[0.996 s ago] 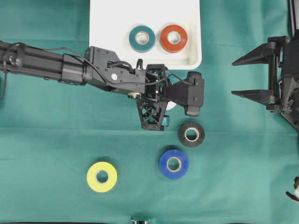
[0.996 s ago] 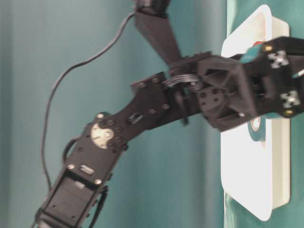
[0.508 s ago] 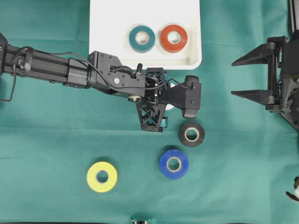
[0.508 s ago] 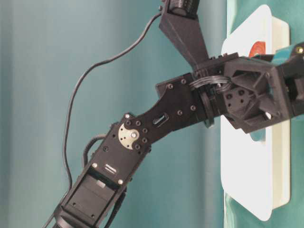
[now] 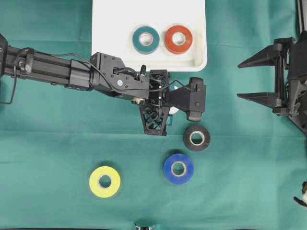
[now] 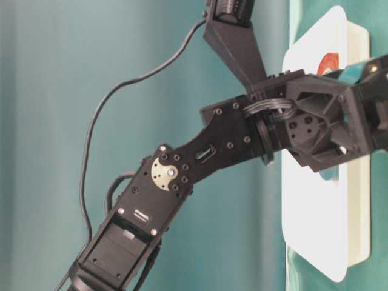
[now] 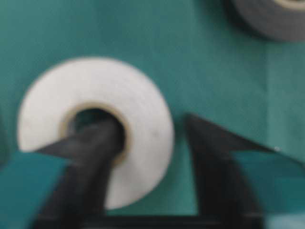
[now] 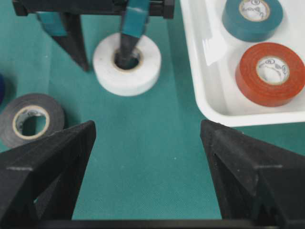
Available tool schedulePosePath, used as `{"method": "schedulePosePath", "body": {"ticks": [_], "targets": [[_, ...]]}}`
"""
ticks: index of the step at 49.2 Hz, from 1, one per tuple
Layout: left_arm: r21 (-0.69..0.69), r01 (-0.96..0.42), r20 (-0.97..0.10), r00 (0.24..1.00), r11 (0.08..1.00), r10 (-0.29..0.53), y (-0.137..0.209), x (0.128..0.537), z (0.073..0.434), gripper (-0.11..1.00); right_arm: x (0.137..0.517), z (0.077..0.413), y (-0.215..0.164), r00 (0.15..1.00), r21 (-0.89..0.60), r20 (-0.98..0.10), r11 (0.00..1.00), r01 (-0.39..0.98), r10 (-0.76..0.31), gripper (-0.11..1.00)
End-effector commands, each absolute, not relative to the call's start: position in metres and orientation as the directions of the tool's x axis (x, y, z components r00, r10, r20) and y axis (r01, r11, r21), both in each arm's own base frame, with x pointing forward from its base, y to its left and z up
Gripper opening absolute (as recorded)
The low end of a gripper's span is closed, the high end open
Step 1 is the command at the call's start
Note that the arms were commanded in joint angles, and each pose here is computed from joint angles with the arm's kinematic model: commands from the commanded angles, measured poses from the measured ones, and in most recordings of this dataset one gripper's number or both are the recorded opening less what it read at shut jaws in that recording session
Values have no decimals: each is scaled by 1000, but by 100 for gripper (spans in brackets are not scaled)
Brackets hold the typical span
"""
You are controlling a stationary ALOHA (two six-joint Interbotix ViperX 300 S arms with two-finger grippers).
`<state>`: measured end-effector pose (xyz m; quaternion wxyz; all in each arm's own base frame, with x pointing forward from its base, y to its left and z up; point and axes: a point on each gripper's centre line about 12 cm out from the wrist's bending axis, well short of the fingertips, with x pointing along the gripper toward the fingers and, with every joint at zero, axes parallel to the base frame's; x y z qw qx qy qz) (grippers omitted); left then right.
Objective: Pick up the tape from a random location and place it into the white case.
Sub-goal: 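Lower the left gripper into the white roll's hole and close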
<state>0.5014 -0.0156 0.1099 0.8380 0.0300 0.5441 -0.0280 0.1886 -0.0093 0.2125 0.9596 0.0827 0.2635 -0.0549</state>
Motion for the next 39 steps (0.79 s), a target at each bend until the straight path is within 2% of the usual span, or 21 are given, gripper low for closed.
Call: {"method": "schedulePosePath", "body": {"ticks": [1, 4, 24, 39], "targets": [[23, 75, -890, 455, 997, -13, -14, 505, 134, 33, 191, 217, -10, 861, 127, -504, 981, 146, -63, 84], [23, 73, -888, 460, 997, -13, -13, 505, 136, 25, 191, 217, -10, 861, 127, -505, 981, 147, -63, 84], [23, 72, -890, 456, 997, -12, -12, 504, 139, 25, 192, 216, -10, 860, 127, -507, 981, 147, -63, 84], [25, 71, -872, 489, 997, -13, -12, 499, 175, 25, 192, 217, -10, 861, 129, -505, 981, 147, -63, 84]]}}
